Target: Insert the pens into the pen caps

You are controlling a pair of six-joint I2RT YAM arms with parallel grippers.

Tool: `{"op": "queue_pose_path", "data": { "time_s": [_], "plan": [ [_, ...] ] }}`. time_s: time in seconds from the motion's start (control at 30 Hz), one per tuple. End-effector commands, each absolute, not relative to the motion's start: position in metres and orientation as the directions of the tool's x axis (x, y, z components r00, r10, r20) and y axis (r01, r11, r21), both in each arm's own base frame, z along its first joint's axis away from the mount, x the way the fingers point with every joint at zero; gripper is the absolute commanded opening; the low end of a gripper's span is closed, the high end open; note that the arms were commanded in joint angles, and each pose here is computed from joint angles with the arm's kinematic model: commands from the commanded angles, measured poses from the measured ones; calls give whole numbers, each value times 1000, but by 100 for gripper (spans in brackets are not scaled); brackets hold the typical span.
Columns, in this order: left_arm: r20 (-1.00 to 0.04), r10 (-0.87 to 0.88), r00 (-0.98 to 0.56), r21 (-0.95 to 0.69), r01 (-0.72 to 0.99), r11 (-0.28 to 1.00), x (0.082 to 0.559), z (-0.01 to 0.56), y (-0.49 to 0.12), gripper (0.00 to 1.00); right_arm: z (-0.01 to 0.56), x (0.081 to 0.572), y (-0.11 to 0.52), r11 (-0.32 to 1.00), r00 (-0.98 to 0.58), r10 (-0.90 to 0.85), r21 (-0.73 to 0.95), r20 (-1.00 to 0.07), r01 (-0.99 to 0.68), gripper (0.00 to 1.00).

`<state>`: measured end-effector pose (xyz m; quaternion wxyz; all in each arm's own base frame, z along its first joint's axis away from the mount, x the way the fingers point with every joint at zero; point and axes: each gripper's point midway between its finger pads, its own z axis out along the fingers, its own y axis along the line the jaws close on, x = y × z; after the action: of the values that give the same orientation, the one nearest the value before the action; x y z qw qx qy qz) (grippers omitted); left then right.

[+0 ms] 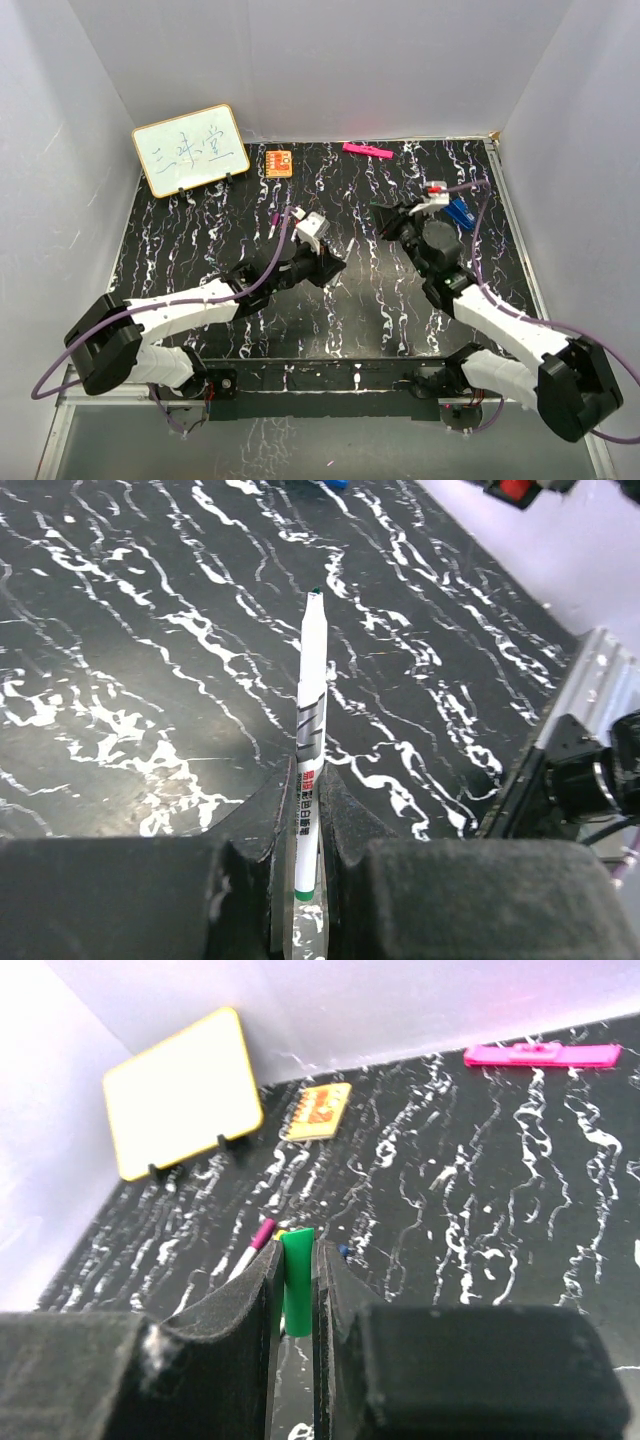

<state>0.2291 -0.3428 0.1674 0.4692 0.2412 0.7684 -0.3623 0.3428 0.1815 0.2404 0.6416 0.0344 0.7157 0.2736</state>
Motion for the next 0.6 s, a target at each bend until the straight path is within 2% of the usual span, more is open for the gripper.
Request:
{"op": "queue_pose_path", "data": {
  "time_s": [0.0,0.2,0.3,0.57],
  "plan": [
    [-893,-102,-438,-429,761,486,220,199,-364,0,302,317,184,719,15,575,497,-818,-486,0],
    [-884,-140,-446,-457,760,463,221,208,-370,0,322,292,183,611,67,678,511,-732,-605,0],
    [-877,-163,-452,-472,751,462,223,211,-371,0,312,284,182,567,49,716,539,-697,-622,0],
    [-873,-192,-449,-484,742,464,227,214,-372,0,312,277,189,504,14,745,549,-667,-667,0]
  ]
}}
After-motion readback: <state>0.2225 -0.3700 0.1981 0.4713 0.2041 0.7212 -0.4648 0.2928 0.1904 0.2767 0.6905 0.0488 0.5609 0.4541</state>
